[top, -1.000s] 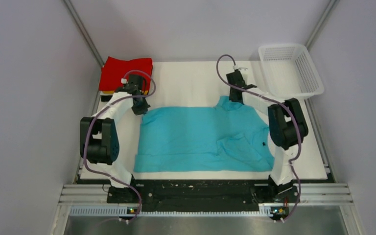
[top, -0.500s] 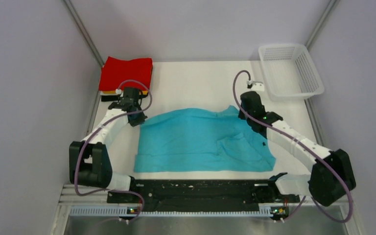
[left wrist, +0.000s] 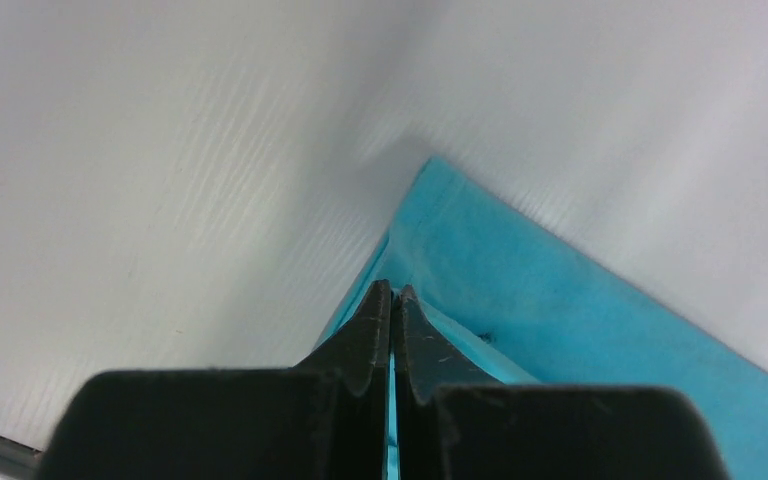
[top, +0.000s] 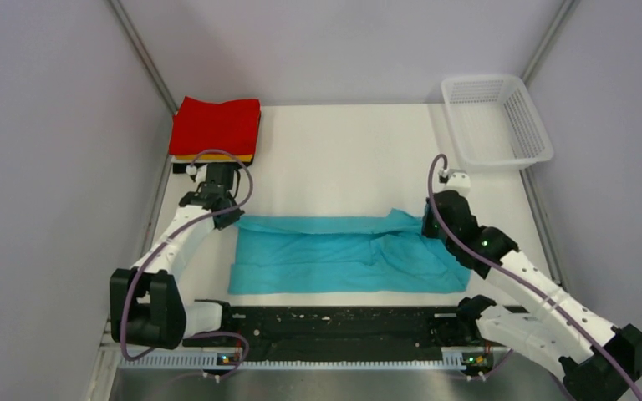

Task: Fold and stack the t-shirts
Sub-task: Fold the other side of the tshirt into a rectangle, then rotate the tshirt 90 degrees, then grab the bottom of the folded rectangular tshirt with both arms, then fold the folded rectangular tshirt in 1/3 of the way

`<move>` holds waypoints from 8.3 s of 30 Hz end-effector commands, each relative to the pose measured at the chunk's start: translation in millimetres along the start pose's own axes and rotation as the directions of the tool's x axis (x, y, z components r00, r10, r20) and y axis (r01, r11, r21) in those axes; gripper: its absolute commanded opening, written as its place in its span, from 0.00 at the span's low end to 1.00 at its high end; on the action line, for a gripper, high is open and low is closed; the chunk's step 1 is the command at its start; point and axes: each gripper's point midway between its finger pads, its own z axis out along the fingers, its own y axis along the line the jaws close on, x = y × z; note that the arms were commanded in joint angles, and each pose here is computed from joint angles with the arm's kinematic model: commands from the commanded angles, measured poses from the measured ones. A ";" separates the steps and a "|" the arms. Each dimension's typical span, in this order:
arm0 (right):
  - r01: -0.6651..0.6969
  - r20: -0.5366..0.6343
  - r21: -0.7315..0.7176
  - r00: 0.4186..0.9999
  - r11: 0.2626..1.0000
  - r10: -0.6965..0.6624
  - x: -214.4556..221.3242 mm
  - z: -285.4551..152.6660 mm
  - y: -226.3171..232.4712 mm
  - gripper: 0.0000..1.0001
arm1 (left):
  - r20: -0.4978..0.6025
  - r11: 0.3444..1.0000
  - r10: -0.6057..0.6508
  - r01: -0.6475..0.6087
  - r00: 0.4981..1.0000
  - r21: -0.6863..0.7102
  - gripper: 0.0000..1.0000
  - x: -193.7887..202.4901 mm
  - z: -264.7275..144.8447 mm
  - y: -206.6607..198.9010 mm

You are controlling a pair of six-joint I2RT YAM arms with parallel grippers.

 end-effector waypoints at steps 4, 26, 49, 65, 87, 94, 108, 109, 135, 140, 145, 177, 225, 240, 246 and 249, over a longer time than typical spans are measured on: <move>-0.032 -0.137 -0.102 0.990 0.994 0.018 44.6 -22.0 3.0 0.00 | 0.058 0.999 -0.028 0.030 0.998 -0.025 0.00 -4.7 -5.8 9.1; -0.146 -0.576 -0.191 0.817 0.971 0.010 161.4 -107.9 31.0 0.81 | 0.103 0.982 -0.181 0.186 0.978 -0.039 0.99 -10.8 -56.5 27.8; 0.020 -0.303 -0.394 0.941 0.919 -0.150 109.8 30.7 156.6 0.97 | -0.106 0.985 -0.058 0.074 0.993 0.157 0.99 32.6 -25.7 -20.7; 0.041 -0.282 -0.195 0.955 0.980 -0.096 109.3 -8.9 106.3 0.99 | -0.109 0.982 -0.053 0.071 0.993 0.173 0.99 24.9 -23.7 -31.8; -0.334 -0.341 0.076 0.877 0.940 0.339 77.4 134.2 1.5 0.99 | -0.320 0.962 0.131 -0.043 0.938 0.269 0.99 118.1 6.2 -71.8; -0.321 -0.338 0.068 0.883 0.945 0.324 23.2 220.9 19.8 0.99 | -0.340 0.954 0.069 0.038 0.938 0.298 0.99 148.7 -13.9 -74.2; -0.417 -0.429 -0.167 0.847 0.893 0.315 -31.9 359.3 113.4 0.96 | -0.417 0.846 0.307 -0.044 0.856 0.532 0.99 253.1 -79.6 -195.3; -0.428 -0.429 -0.183 0.845 0.885 0.319 -33.5 367.9 119.6 0.96 | -0.417 0.839 0.327 -0.058 0.848 0.540 0.99 260.3 -82.5 -205.1; -0.060 -0.064 -0.215 0.997 0.975 0.047 -147.1 164.3 93.5 0.98 | -0.012 0.883 0.256 -0.229 0.967 0.409 0.99 173.8 -117.2 -137.1; -0.205 -0.234 -0.211 0.960 0.956 0.155 -28.4 91.2 62.8 0.98 | -0.058 0.901 0.230 -0.190 0.971 0.390 0.99 180.2 -93.4 -96.0; -0.244 -0.356 -0.287 0.925 0.926 0.134 66.2 27.3 60.7 0.91 | -0.102 0.865 0.223 -0.149 0.969 0.480 0.80 195.2 -87.9 -100.7; -0.367 -0.594 -0.299 0.794 0.881 0.129 199.0 -22.2 45.7 0.00 | -0.352 0.840 0.354 -0.128 0.867 0.527 0.00 270.2 -75.1 -119.0; -0.230 -0.031 -0.358 0.972 0.905 0.234 -57.8 137.1 79.8 0.00 | -0.231 0.749 0.307 -0.084 0.923 0.657 0.06 32.4 4.0 -308.0; -0.270 -0.103 -0.393 0.963 0.879 0.250 -40.1 190.5 69.3 0.19 | -0.247 0.764 0.322 -0.097 0.914 0.638 0.57 20.1 46.3 -324.2; -0.263 -0.082 -0.417 0.964 0.870 0.252 -57.0 193.4 75.7 0.61 | -0.226 0.725 0.318 -0.082 0.921 0.684 0.71 -2.3 36.3 -337.0; -0.252 -0.075 -0.411 0.967 0.876 0.243 -62.7 191.5 75.2 0.67 | -0.191 0.720 0.299 -0.090 0.935 0.688 0.82 -17.4 31.0 -342.6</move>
